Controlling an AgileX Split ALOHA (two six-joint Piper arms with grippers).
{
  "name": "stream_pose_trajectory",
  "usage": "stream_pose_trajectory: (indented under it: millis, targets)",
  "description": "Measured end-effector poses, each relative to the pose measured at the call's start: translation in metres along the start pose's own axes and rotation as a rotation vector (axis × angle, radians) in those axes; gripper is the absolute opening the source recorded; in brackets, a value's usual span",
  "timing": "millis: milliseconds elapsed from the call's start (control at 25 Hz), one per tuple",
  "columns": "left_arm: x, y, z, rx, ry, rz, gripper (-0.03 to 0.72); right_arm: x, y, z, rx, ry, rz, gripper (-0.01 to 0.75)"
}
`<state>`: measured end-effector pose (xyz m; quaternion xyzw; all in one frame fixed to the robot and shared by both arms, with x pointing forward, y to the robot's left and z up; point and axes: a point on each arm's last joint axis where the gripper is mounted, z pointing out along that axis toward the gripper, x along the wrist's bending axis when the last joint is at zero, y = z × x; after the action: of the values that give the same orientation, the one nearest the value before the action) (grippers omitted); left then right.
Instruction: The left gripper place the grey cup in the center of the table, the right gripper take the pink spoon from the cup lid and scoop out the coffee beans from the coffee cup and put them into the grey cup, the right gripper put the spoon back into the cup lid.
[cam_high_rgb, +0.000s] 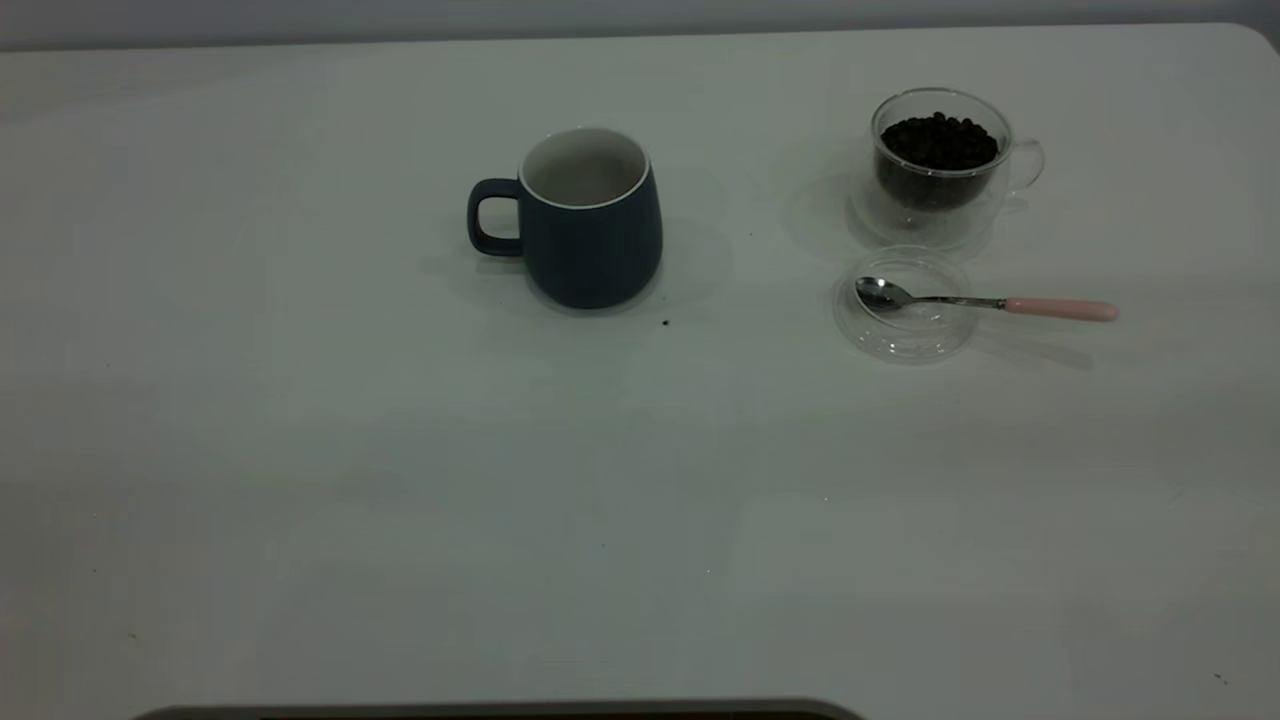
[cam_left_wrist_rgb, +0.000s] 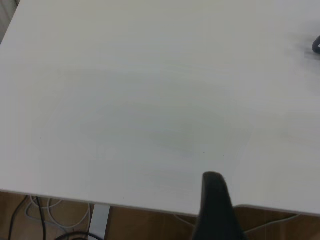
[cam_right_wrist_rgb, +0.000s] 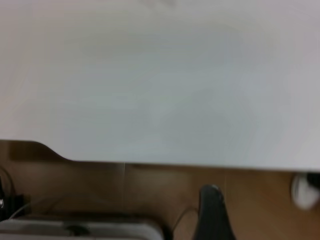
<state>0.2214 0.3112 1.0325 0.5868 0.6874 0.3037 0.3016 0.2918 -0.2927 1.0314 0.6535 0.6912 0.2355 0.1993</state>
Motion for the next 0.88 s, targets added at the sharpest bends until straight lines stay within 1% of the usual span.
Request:
stream_pose_trajectory:
  millis: [200,400,880]
  targets:
    - [0.0,0.0,0.0,0.0,0.0,0.0,0.569,0.003,-0.013,-0.017,-0.147,-0.003,-0.021,0.576]
    - [0.0,0.0,0.0,0.0,0.0,0.0,0.569,0.007,-0.035,-0.036,-0.336,-0.023,-0.033,0.576]
    - [0.0,0.0,0.0,0.0,0.0,0.0,0.569,0.007,-0.038,-0.038,-0.354,-0.024,-0.035,0.576]
